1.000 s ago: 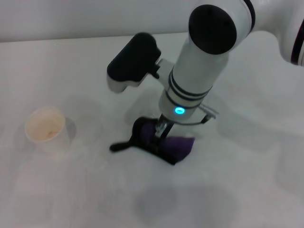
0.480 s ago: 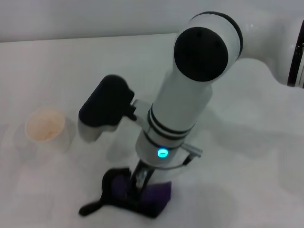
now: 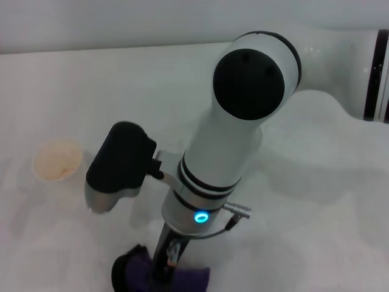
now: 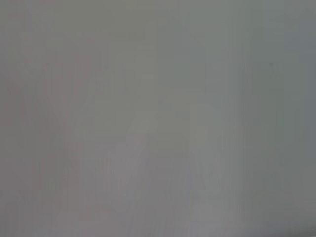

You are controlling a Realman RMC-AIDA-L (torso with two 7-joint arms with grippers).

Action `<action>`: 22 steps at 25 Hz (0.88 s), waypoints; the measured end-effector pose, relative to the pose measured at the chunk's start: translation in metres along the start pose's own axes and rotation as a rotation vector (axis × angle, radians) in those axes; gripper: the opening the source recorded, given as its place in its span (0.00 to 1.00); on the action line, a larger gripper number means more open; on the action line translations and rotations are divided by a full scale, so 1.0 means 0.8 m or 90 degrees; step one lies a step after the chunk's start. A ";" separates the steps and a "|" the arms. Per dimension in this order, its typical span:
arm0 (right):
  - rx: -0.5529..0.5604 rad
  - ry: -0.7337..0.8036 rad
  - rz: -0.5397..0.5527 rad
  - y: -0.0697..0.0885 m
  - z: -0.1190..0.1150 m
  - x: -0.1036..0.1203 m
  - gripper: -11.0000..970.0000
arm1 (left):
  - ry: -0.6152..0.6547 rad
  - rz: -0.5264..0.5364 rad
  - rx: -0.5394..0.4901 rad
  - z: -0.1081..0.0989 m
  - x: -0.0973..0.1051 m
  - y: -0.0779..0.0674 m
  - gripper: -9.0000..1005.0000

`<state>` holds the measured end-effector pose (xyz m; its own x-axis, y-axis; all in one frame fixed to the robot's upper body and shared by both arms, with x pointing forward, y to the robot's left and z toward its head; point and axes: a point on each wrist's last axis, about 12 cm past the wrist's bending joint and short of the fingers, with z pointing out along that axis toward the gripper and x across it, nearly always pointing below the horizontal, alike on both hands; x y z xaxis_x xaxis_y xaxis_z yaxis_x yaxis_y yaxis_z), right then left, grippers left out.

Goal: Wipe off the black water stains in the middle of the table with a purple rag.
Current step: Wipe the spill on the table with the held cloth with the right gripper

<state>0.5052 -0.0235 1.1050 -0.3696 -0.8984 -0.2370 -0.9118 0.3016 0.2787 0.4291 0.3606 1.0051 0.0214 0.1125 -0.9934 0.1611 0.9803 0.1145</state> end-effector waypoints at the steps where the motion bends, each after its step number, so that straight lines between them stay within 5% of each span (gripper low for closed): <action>1: 0.006 -0.004 0.003 -0.003 0.000 -0.001 0.11 | 0.000 0.000 0.000 0.000 0.000 0.000 0.88; 22: 0.241 -0.058 0.105 -0.091 -0.038 -0.014 0.11 | 0.008 -0.003 -0.005 -0.001 0.002 0.000 0.88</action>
<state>0.5815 -0.0453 1.1157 -0.5152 -0.8014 -0.3038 -0.8342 0.5502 -0.0371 0.4284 0.3608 1.0032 0.0085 0.1095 -0.9940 0.1532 0.9821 0.1095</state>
